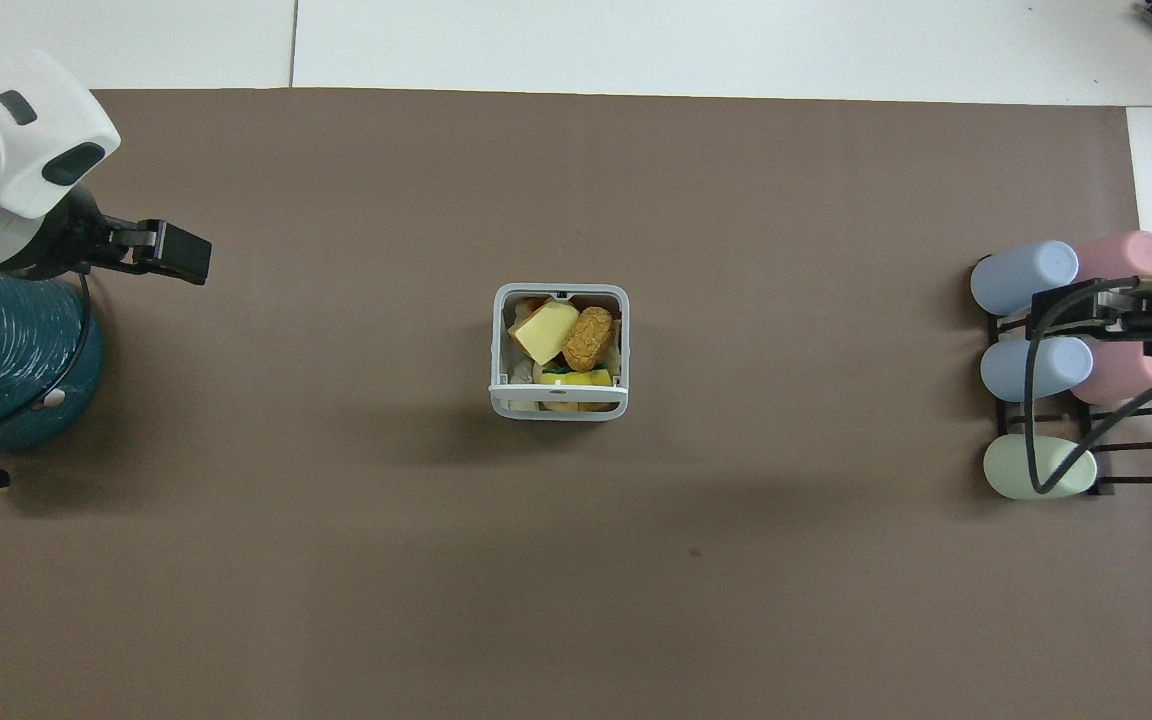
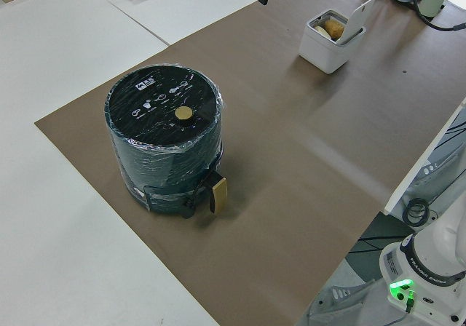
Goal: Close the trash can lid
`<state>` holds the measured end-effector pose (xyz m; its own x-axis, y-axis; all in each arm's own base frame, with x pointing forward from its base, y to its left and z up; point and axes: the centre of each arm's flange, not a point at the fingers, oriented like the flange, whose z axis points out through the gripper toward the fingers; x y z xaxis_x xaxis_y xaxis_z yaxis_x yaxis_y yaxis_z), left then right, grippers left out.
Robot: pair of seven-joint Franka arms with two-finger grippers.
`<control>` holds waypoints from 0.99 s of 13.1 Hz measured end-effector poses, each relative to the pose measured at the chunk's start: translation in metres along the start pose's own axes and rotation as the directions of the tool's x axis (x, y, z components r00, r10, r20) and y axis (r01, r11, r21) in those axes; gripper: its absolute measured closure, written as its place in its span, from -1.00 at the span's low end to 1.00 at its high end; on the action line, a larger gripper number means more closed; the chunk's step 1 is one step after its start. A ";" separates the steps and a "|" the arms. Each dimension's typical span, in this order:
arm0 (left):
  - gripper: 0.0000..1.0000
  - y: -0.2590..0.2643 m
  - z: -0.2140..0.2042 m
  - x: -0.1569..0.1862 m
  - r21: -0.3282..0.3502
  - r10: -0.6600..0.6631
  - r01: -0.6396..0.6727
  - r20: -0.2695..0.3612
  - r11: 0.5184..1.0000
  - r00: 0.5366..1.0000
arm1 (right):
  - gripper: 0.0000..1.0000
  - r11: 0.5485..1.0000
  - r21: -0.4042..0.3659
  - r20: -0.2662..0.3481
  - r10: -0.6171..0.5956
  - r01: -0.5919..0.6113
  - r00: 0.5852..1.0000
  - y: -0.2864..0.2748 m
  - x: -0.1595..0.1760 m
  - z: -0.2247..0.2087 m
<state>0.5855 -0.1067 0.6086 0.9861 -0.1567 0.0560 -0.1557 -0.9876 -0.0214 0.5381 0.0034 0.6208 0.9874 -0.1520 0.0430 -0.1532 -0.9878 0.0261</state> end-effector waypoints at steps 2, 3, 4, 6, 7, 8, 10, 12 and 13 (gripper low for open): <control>-1.00 -0.001 0.000 0.000 0.000 -0.001 0.001 -0.001 1.000 1.000 | -1.00 1.000 0.000 0.000 0.000 0.000 1.000 0.000 0.000 0.000; -1.00 -0.001 0.000 0.000 0.000 -0.001 0.001 -0.001 1.000 1.000 | -1.00 1.000 0.000 0.000 -0.002 0.002 1.000 -0.001 0.000 0.000; -1.00 -0.001 0.000 0.000 0.000 -0.001 0.001 -0.001 1.000 1.000 | -1.00 1.000 0.000 0.000 -0.006 0.006 1.000 -0.003 -0.001 0.000; -1.00 -0.001 0.001 0.000 0.000 -0.001 0.001 0.000 1.000 1.000 | -1.00 1.000 0.000 -0.001 -0.013 0.013 1.000 -0.007 -0.001 0.000; -1.00 0.000 0.002 0.000 0.000 -0.001 0.001 0.002 1.000 1.000 | -1.00 1.000 0.000 -0.001 -0.015 0.015 1.000 -0.008 -0.001 0.000; -1.00 0.000 0.003 0.000 0.000 0.000 0.000 0.005 1.000 1.000 | -1.00 1.000 0.000 -0.001 -0.015 0.015 1.000 -0.008 -0.001 0.000; -1.00 0.001 0.004 -0.001 -0.001 0.001 -0.001 0.009 1.000 1.000 | -1.00 1.000 0.000 -0.001 -0.015 0.015 1.000 -0.008 -0.001 0.000; -1.00 0.002 0.004 -0.001 -0.009 0.001 -0.001 0.010 1.000 1.000 | -1.00 1.000 0.000 -0.001 -0.015 0.015 1.000 -0.008 -0.001 0.000; -1.00 0.003 0.005 -0.001 -0.012 0.001 -0.001 0.010 1.000 1.000 | -1.00 1.000 0.000 -0.001 -0.015 0.015 1.000 -0.008 -0.001 0.000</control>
<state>0.5838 -0.1091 0.6038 0.9864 -0.1580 0.0456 -0.1577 -0.9874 -0.0095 0.5379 0.0116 0.6209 0.9896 -0.1375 0.0433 -0.1387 -0.9900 0.0270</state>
